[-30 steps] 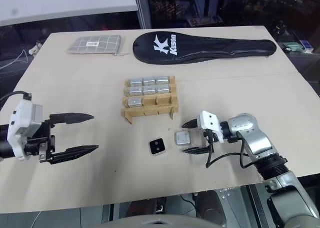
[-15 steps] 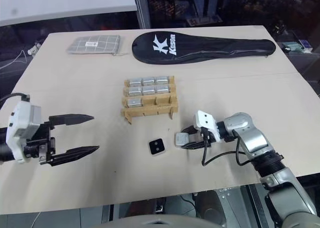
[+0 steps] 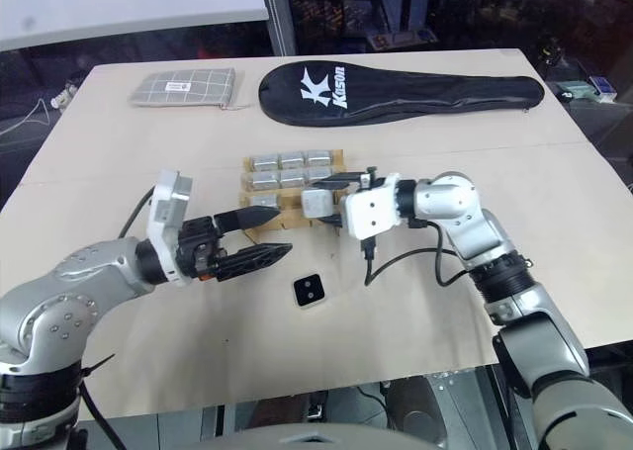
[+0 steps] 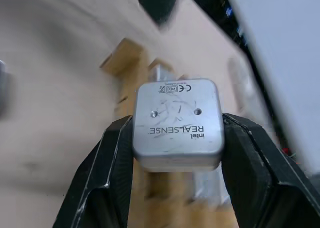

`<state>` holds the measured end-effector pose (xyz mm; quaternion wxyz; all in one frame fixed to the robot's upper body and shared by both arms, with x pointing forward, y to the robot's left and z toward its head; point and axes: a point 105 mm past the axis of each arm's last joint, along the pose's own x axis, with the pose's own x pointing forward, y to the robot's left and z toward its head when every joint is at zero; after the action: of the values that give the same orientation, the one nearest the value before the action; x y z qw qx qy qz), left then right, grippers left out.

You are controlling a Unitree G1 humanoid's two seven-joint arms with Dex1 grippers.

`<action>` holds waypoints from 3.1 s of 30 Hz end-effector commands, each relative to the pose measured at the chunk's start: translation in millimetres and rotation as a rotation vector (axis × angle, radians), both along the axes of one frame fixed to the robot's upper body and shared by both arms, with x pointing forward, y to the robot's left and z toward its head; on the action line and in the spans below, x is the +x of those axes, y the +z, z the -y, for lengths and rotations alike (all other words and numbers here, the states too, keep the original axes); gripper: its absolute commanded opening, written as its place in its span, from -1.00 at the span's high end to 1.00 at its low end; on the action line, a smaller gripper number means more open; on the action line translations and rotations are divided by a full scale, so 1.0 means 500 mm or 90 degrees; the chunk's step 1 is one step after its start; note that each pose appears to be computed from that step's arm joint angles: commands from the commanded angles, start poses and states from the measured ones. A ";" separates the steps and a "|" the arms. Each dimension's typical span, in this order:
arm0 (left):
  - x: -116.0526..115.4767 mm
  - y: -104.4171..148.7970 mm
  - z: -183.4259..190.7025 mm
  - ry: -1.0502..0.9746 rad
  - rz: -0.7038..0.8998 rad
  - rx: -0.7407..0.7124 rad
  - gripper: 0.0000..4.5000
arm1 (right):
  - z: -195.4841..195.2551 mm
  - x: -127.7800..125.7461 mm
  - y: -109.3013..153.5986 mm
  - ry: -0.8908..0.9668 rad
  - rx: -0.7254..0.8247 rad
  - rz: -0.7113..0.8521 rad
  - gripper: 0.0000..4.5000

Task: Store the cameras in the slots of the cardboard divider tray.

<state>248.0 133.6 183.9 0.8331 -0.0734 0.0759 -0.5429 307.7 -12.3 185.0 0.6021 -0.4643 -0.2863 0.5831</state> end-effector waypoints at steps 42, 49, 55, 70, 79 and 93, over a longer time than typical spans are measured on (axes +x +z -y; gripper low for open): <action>0.062 0.049 -0.025 -0.024 0.150 -0.041 0.66 | 0.033 -0.074 -0.011 0.026 0.082 -0.228 -0.98; 0.136 0.035 -0.041 -0.040 0.267 0.030 0.66 | 0.184 -0.123 -0.036 -0.126 0.157 -0.594 -0.98; 0.198 0.020 -0.058 -0.032 0.293 0.051 0.66 | 0.281 -0.152 -0.041 -0.262 0.271 -0.679 -0.98; 0.245 -0.025 -0.022 -0.106 0.280 0.066 0.66 | 0.385 -0.228 -0.050 -0.307 0.399 -0.587 -0.98; 0.249 -0.046 -0.018 -0.109 0.268 0.078 0.66 | 0.384 -0.212 -0.041 -0.293 0.395 -0.573 -0.98; 0.244 -0.065 -0.035 -0.103 0.252 0.106 0.66 | 0.378 -0.200 -0.039 -0.280 0.396 -0.567 -0.98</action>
<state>370.0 146.7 150.1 0.7882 0.0950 -0.0466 -0.6063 208.6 -201.3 159.3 0.8812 -0.0141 -0.0456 0.4704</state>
